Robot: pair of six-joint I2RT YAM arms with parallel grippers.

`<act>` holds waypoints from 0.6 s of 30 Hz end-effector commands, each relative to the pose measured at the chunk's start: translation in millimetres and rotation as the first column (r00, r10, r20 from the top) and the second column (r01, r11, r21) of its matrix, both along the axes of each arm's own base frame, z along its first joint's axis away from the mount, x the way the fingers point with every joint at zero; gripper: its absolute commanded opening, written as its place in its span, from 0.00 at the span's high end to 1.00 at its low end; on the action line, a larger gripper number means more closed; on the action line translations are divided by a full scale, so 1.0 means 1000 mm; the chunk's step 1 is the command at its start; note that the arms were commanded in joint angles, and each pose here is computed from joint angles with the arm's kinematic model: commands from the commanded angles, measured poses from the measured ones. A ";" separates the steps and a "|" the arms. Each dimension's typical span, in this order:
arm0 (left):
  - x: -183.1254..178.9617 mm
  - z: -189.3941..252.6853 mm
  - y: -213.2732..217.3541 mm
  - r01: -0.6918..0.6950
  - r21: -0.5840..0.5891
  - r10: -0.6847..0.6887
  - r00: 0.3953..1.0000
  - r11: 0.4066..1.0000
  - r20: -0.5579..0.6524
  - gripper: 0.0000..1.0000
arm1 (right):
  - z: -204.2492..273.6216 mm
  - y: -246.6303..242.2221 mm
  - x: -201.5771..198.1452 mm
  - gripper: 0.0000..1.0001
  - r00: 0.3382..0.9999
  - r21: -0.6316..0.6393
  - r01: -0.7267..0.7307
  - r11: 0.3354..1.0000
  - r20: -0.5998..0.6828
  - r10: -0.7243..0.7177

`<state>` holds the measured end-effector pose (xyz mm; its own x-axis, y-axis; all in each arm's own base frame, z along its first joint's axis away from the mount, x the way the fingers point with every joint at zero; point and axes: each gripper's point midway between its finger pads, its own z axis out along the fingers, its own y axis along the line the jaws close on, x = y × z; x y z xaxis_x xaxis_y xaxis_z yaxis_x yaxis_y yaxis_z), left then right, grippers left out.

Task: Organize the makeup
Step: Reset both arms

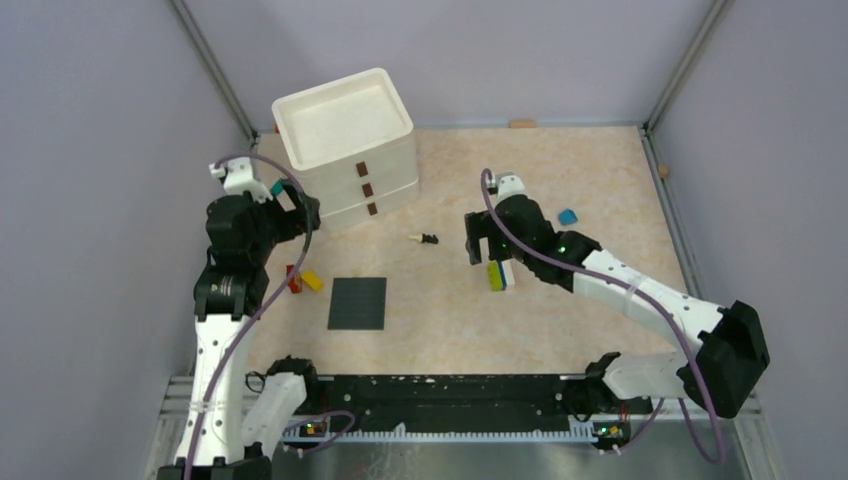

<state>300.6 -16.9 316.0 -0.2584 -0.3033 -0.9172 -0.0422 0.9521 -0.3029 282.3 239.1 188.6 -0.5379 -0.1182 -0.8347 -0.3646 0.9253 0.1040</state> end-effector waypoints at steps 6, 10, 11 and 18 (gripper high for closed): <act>-0.041 -0.075 -0.007 0.059 0.018 -0.056 0.989 0.998 -0.140 0.01 | -0.024 -0.052 -0.002 0.09 0.943 0.198 0.149 0.969 -0.323 -0.079; -0.038 -0.068 -0.010 0.084 0.024 -0.081 0.990 0.996 -0.112 0.01 | 0.010 -0.073 0.009 0.08 0.955 0.297 0.225 0.928 -0.258 -0.149; -0.037 -0.070 -0.010 0.084 0.027 -0.080 0.990 0.996 -0.115 0.01 | 0.021 -0.077 0.011 0.08 0.964 0.319 0.216 0.923 -0.219 -0.150; -0.027 -0.046 -0.007 0.061 0.020 -0.058 0.990 0.998 -0.129 0.01 | 0.039 -0.121 0.013 0.07 0.944 0.232 0.304 0.924 -0.207 -0.258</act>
